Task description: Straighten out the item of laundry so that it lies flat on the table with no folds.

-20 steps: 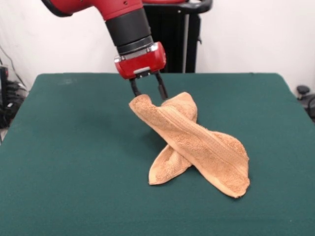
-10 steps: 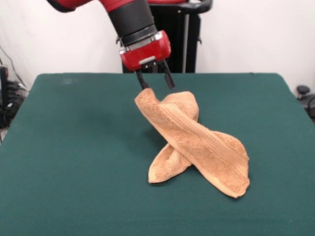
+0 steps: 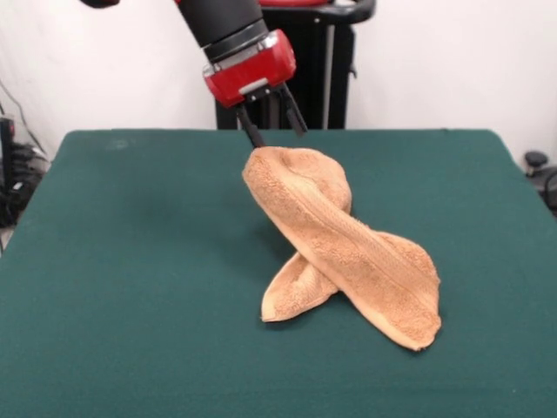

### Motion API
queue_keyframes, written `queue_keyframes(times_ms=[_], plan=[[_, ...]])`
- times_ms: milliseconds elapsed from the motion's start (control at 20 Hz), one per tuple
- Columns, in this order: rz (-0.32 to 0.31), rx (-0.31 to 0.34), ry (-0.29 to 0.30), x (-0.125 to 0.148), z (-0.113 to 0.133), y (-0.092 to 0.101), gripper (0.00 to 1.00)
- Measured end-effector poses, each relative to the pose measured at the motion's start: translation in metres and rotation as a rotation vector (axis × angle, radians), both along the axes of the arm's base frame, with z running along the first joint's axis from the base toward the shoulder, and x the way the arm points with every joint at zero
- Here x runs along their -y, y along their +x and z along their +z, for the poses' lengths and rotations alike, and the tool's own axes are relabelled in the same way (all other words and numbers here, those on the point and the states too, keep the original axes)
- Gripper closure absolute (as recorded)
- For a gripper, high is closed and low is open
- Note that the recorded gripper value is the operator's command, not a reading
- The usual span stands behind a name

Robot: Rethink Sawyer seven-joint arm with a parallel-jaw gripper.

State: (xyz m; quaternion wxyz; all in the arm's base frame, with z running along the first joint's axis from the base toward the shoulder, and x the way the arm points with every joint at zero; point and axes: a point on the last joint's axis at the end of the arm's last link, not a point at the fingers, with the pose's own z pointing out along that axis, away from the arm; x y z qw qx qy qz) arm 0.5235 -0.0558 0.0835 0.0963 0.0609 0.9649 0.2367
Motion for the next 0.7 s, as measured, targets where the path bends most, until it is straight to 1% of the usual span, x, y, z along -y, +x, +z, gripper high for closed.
queue_keyframes(times_ms=[200, 350, 700], plan=[[0.008, -0.026, 0.012, -0.002, 0.001, -0.002, 0.00], [0.012, -0.033, 0.020, -0.004, 0.000, -0.003, 0.00], [0.035, -0.038, 0.009, -0.002, 0.011, 0.000, 0.00]])
